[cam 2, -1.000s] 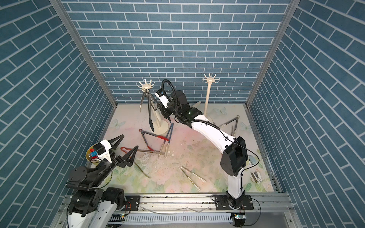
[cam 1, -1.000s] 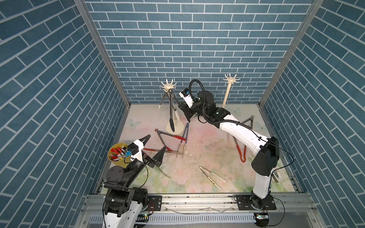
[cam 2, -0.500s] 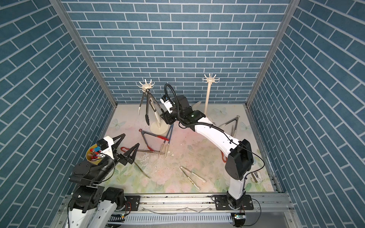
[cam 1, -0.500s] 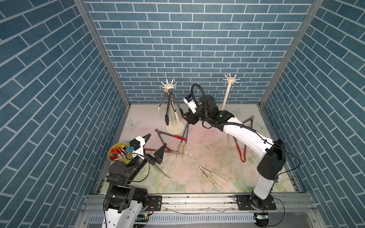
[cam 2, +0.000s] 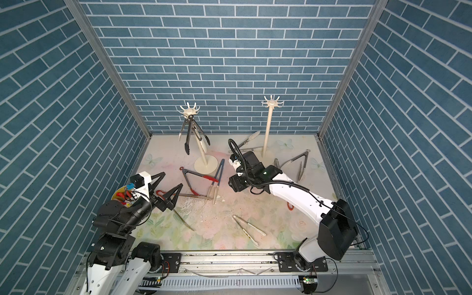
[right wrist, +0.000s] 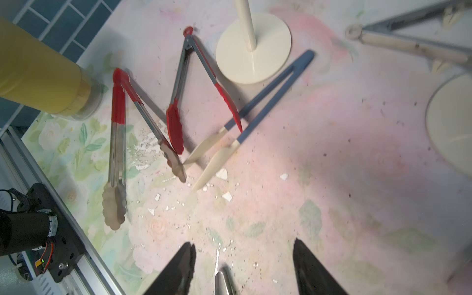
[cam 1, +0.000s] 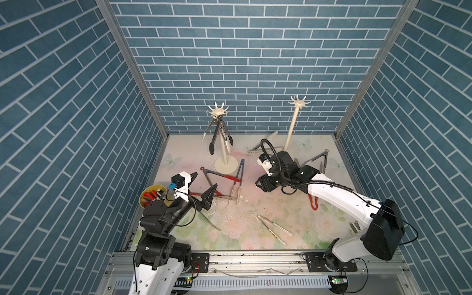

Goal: Hang food tongs on kitchen utensil racks
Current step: Hang the food tongs on the rack, then pick up the food tongs from the center of the board.

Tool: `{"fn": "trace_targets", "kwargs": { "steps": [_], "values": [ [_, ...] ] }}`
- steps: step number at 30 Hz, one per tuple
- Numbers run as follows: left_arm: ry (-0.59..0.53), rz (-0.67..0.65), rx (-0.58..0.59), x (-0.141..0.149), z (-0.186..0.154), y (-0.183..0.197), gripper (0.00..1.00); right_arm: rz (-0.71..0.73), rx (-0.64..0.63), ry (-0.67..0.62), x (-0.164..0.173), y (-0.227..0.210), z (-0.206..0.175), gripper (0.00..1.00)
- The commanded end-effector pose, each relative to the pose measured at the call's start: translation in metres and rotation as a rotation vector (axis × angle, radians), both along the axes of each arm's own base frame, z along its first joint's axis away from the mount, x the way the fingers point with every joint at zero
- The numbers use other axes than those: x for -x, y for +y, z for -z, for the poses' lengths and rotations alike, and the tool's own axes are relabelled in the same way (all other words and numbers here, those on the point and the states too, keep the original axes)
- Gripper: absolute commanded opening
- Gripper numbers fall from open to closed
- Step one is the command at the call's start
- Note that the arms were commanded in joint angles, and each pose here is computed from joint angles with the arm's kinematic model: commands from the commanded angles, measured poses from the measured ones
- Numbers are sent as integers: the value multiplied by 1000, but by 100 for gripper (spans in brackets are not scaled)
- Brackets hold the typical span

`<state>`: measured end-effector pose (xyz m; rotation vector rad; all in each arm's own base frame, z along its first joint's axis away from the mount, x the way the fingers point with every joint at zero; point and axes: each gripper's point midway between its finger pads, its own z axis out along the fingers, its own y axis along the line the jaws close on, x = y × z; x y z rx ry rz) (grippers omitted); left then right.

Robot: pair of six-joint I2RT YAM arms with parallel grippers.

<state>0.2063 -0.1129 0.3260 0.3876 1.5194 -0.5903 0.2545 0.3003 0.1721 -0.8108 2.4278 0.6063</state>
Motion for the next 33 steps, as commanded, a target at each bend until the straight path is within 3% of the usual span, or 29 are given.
{"fn": "trace_targets", "kwargs": {
  "steps": [1,9,18,33],
  "values": [
    [3,36,-10,4,-5,-5,99,77,4,121,30,-22,15,61],
    [19,62,-11,4,-2,-10,99,107,72,249,86,-49,51,57],
    [41,89,-29,6,2,-17,99,91,182,290,127,-55,79,44],
    [43,98,-34,7,3,-20,99,78,311,306,156,-60,123,29]
  ]
}}
